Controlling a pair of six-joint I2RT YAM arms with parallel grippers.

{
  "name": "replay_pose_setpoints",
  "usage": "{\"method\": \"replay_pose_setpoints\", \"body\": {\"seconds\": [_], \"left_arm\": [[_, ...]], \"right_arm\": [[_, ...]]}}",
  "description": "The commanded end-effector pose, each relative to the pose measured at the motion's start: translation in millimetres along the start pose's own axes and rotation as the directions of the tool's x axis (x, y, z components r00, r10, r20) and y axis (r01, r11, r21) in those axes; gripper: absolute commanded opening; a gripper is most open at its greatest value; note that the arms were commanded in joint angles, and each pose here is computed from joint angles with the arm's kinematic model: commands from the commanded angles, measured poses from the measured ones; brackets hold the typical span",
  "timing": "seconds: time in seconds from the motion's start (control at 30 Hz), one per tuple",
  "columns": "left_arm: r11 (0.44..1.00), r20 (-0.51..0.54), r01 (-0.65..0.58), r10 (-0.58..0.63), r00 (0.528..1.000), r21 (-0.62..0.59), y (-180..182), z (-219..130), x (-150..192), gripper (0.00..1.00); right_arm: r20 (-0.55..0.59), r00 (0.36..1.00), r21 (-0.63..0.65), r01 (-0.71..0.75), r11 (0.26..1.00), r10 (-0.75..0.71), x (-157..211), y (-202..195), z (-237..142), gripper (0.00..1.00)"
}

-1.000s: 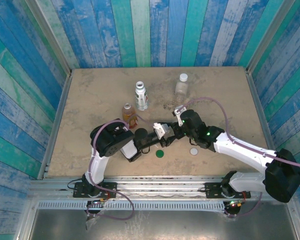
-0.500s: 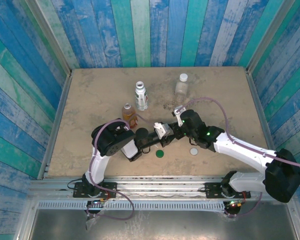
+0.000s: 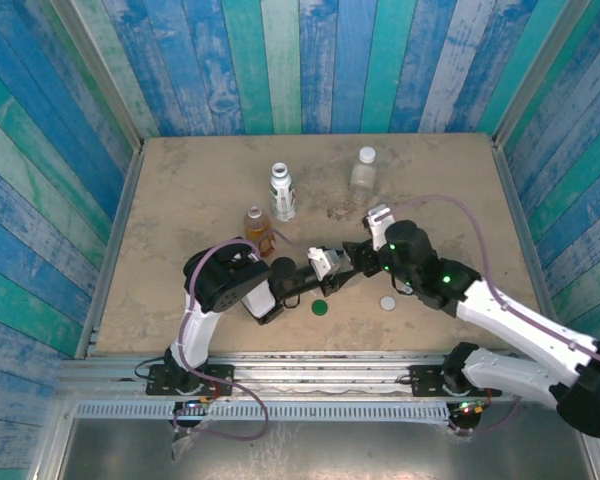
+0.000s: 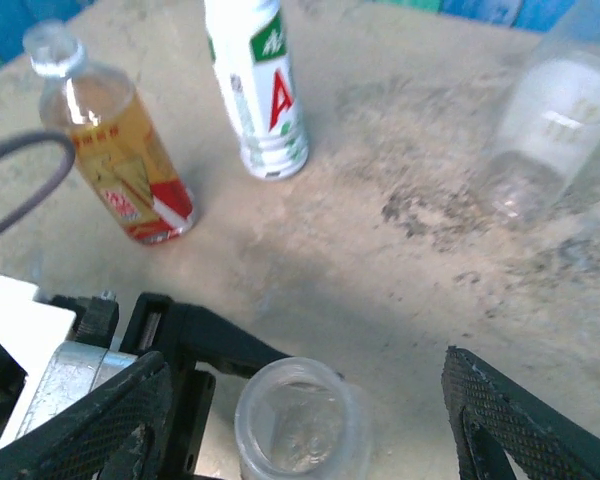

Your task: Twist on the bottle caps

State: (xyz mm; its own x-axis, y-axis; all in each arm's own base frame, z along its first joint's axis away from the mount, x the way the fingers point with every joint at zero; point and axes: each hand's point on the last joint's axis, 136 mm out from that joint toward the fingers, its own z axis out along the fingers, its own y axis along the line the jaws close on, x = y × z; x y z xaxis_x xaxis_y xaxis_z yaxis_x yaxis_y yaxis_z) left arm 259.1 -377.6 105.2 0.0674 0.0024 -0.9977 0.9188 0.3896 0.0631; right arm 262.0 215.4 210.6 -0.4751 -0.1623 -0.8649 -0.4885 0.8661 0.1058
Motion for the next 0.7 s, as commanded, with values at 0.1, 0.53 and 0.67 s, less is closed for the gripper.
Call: {"method": "replay_pose_setpoints", "body": {"seconds": [0.1,0.53,0.67], "left_arm": [[0.999,-0.042,-0.001,0.002,0.999,0.033,-11,-9,20,0.52],[0.999,-0.043,-0.005,0.007,0.999,0.032,-10,-9,18,0.53],[1.000,-0.043,-0.005,0.006,0.999,0.027,-10,-8,17,0.53]], "right_arm": [[-0.100,0.991,0.206,-0.069,0.976,0.092,48,-44,-32,0.75],[-0.428,0.883,0.190,-0.120,0.974,0.192,165,-42,-34,0.78],[-0.502,0.847,0.188,-0.092,0.978,0.176,184,-39,-19,0.70]]}}
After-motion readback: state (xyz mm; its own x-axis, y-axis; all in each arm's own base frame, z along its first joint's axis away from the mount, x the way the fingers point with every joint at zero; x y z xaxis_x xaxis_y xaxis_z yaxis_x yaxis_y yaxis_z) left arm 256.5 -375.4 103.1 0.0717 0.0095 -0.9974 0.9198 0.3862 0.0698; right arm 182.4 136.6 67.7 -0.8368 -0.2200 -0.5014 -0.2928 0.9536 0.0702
